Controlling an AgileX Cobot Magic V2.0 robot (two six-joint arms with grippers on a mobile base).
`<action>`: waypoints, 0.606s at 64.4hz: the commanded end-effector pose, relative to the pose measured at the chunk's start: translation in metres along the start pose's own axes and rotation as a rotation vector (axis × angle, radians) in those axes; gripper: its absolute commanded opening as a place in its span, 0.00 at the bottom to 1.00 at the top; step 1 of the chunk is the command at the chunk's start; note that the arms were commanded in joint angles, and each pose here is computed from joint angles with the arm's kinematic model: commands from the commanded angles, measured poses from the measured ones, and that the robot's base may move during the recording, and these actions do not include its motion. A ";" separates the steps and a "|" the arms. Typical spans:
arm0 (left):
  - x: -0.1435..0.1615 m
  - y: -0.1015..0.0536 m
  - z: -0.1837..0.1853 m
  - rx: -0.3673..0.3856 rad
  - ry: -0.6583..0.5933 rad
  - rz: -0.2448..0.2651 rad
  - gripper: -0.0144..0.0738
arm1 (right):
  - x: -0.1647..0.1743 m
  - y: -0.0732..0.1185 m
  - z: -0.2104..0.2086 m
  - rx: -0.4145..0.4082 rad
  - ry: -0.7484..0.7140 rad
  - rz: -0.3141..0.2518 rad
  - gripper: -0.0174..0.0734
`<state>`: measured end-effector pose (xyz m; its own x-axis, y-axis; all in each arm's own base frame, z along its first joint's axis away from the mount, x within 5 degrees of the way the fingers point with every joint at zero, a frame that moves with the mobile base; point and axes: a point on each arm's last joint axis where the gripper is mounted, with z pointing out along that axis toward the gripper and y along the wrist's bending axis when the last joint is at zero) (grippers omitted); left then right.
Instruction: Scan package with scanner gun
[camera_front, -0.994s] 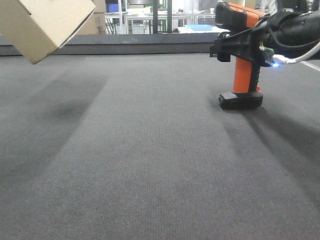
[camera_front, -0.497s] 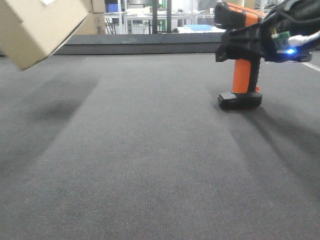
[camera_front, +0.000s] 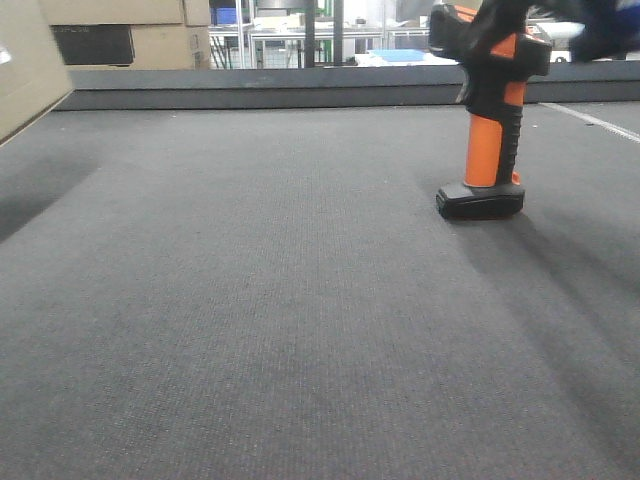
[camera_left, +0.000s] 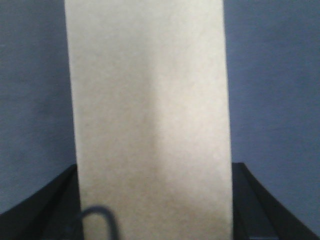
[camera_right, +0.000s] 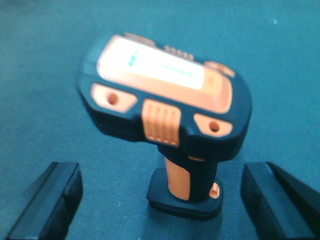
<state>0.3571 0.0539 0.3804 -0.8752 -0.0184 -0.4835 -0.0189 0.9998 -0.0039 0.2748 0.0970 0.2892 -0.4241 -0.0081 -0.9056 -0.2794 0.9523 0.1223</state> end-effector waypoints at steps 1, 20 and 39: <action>-0.003 0.000 0.005 -0.017 -0.001 0.001 0.04 | -0.012 0.000 -0.019 -0.004 -0.050 0.002 0.65; 0.004 0.005 0.044 -0.028 0.111 0.009 0.04 | -0.039 0.004 -0.069 -0.024 -0.226 -0.018 0.02; 0.015 0.005 0.068 -0.053 0.203 0.037 0.04 | -0.053 0.006 -0.093 -0.032 -0.328 -0.027 0.01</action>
<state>0.3779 0.0611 0.3122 -0.9573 0.0007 -0.2890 -0.0128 0.9989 0.0449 0.2175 0.0771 0.3641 -0.1778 0.0576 -0.9824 -0.3183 0.9413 0.1128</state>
